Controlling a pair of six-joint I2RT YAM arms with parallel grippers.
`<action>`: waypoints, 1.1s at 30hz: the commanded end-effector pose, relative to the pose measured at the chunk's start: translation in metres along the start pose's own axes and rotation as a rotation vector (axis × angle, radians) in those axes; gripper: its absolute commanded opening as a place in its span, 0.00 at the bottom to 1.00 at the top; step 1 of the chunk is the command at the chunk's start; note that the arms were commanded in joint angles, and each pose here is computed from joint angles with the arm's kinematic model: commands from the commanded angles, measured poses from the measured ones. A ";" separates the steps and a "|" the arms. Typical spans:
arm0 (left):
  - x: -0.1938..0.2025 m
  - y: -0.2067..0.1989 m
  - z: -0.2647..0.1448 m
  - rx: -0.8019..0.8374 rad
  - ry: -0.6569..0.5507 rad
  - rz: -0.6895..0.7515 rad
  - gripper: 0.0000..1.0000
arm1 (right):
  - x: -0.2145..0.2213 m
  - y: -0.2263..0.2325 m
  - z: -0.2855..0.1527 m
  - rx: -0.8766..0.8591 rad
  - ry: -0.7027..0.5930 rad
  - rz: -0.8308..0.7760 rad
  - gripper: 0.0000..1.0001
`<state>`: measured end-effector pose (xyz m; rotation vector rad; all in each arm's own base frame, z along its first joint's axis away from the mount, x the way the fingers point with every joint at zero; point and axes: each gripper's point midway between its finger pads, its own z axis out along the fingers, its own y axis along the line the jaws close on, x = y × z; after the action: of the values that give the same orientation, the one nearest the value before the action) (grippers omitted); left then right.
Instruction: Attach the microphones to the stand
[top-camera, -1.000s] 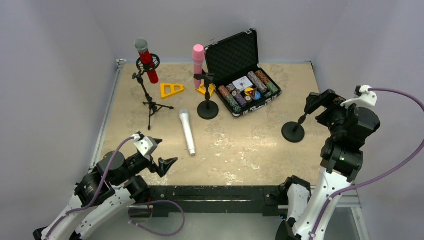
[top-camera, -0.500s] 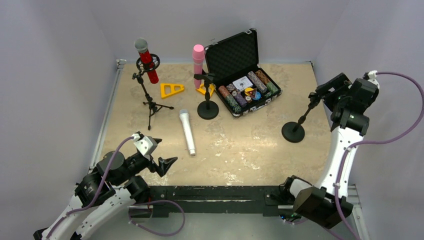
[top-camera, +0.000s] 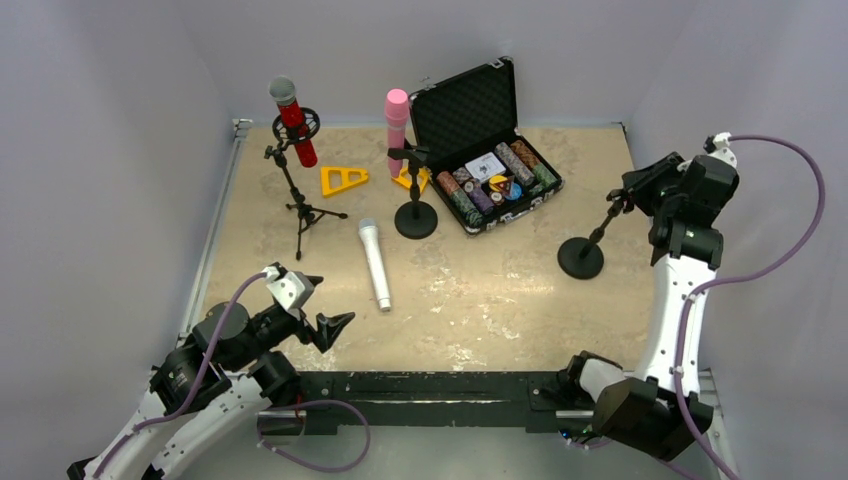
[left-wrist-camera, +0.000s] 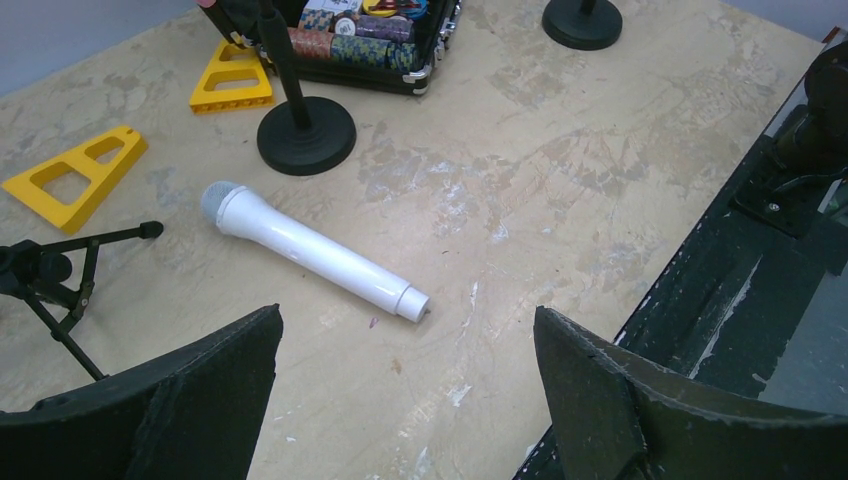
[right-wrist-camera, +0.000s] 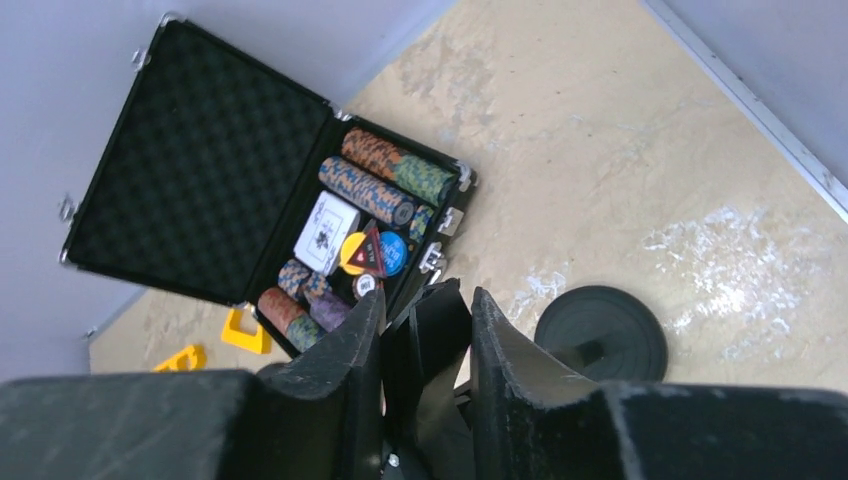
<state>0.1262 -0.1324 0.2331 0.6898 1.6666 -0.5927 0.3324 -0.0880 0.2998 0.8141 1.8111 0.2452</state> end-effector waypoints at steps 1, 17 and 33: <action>-0.012 0.003 0.002 -0.017 -0.046 0.005 0.99 | -0.007 0.029 -0.008 -0.170 -0.040 -0.166 0.17; -0.011 0.009 0.005 -0.053 -0.043 -0.010 0.99 | 0.111 0.179 -0.121 -1.088 0.331 -0.779 0.01; -0.006 0.010 0.012 -0.087 -0.027 -0.135 0.99 | 0.234 0.225 -0.177 -1.458 0.651 -1.110 0.03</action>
<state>0.1360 -0.1298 0.2344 0.5919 1.6931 -0.5809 0.2370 0.2538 0.3047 -1.2517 1.8548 0.9758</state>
